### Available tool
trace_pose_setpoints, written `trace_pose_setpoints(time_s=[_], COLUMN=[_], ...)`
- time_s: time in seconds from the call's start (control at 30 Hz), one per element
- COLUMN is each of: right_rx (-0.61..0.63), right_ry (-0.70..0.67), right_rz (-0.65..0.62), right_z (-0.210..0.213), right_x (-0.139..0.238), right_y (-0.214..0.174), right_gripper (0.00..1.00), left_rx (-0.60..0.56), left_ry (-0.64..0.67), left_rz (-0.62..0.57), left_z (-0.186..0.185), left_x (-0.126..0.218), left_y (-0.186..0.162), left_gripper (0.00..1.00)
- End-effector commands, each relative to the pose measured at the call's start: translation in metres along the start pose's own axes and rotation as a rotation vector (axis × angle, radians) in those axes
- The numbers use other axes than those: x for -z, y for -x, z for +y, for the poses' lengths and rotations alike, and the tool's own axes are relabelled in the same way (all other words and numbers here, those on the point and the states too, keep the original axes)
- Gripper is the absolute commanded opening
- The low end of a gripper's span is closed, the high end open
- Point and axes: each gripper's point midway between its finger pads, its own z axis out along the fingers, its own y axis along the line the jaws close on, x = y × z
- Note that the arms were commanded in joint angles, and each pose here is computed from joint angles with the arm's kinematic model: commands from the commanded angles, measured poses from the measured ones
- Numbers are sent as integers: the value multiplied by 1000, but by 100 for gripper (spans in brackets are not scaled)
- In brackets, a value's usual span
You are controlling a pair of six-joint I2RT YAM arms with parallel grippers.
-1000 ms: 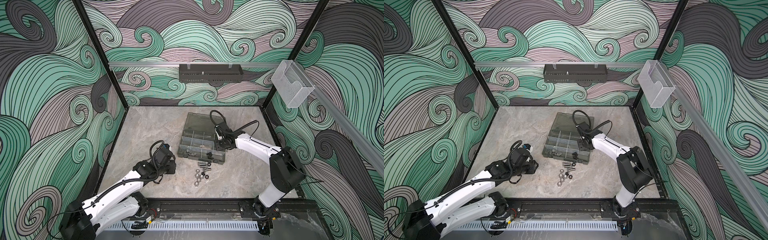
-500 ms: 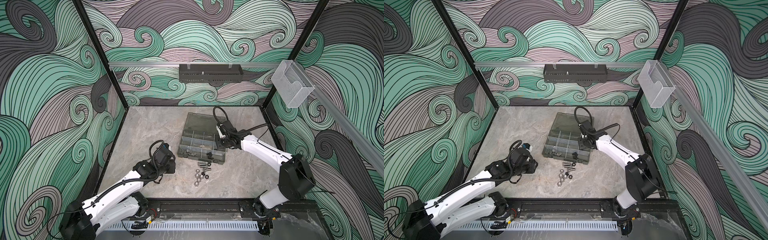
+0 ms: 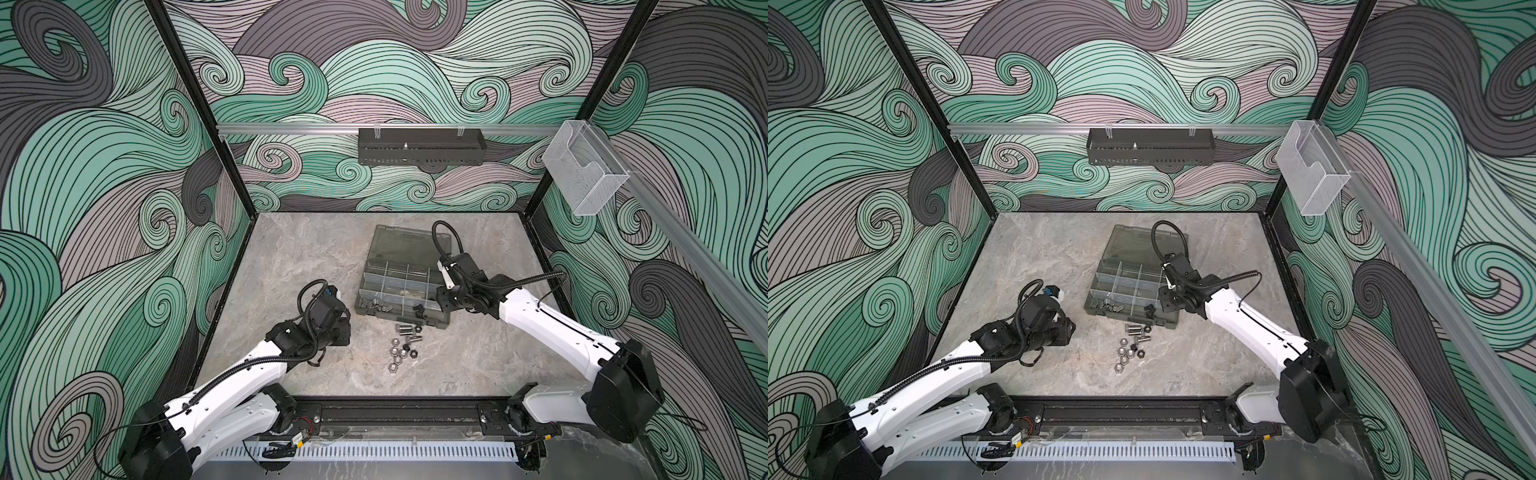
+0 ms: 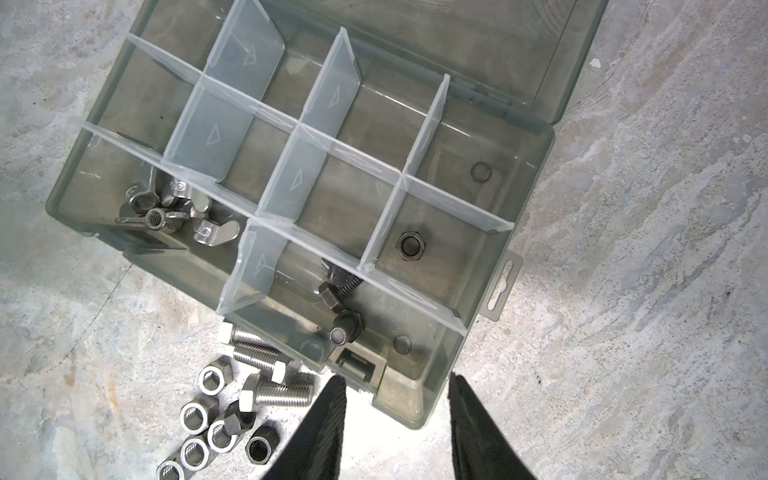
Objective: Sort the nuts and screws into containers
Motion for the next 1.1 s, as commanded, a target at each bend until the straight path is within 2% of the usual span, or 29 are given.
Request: trace_pose_setpoints(time_s=[0.0, 0.63, 1.07], right_rx=[-4, 46, 107], right_ry=[3, 65, 57], right_rz=[24, 147, 215], right_z=[7, 71, 94], right_x=[5, -12, -33], right_y=[-15, -102, -130], right_gripper=[42, 42, 42], left_rx=[4, 23, 27], left_ry=[7, 9, 10], left_rz=[-30, -24, -25], left_z=[-1, 2, 3], left_x=[3, 1, 2], left_y=[10, 5, 5], left_gripper=[36, 36, 36])
